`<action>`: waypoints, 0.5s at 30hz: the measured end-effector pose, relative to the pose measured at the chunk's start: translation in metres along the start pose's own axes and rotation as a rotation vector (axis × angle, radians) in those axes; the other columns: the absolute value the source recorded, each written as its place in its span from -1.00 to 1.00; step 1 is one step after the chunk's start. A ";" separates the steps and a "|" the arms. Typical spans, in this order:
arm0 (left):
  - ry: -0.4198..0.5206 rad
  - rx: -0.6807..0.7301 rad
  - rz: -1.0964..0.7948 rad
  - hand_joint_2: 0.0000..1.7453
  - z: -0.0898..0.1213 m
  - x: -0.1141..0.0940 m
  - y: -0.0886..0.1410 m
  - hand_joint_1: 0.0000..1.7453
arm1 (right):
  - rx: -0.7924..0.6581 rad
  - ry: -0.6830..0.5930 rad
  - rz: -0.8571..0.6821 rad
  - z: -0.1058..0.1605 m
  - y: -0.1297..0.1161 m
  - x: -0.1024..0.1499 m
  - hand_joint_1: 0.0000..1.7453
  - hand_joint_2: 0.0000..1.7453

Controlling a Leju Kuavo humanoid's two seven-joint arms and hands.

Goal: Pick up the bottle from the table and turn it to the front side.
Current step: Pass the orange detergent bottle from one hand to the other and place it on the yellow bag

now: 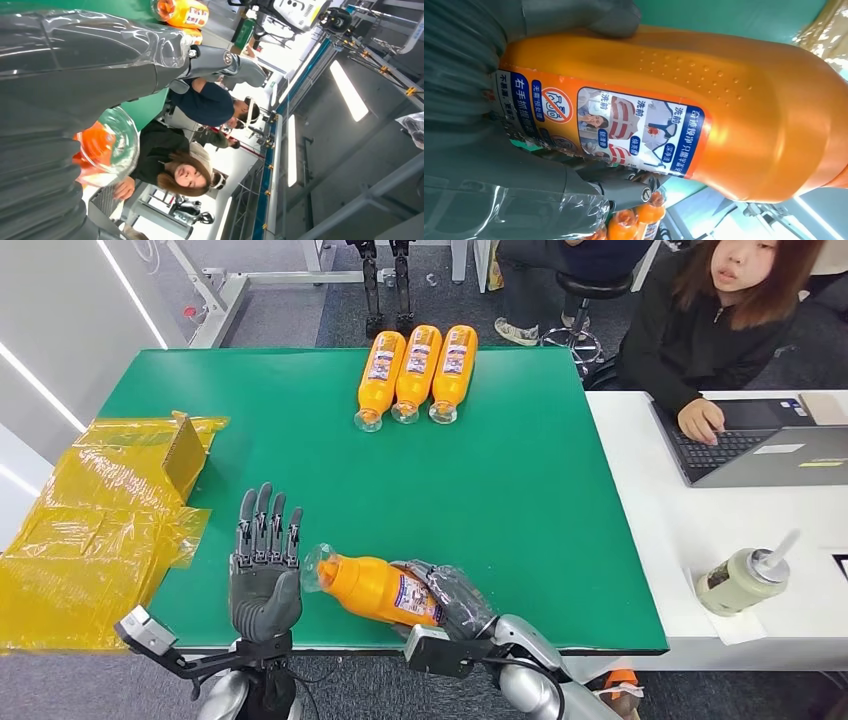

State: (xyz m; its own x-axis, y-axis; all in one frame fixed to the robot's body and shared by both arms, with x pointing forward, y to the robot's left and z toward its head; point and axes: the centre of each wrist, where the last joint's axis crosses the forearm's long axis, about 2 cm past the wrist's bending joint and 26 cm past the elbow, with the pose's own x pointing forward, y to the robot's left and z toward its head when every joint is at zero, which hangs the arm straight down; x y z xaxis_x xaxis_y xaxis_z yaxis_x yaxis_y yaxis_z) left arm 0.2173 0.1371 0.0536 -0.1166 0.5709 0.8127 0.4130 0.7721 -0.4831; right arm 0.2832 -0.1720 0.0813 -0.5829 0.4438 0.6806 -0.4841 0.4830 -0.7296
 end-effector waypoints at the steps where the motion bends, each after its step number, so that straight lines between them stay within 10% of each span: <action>1: 0.001 0.000 0.002 1.00 0.000 0.000 0.000 -1.00 | -0.003 -0.002 0.008 0.000 0.000 0.001 0.96 1.00; 15: -0.003 0.012 0.057 1.00 -0.004 -0.002 -0.009 -1.00 | -0.036 -0.105 0.031 -0.032 -0.008 0.043 1.00 1.00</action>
State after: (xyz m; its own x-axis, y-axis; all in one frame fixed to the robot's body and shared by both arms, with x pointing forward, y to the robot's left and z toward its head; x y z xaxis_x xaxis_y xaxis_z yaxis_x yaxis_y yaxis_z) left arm 0.2175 0.1277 0.0577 -0.0962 0.6153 0.7824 0.4078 0.7414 -0.5329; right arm 0.2832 -0.1325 0.1183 -0.6633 0.3787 0.6455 -0.4417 0.4981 -0.7461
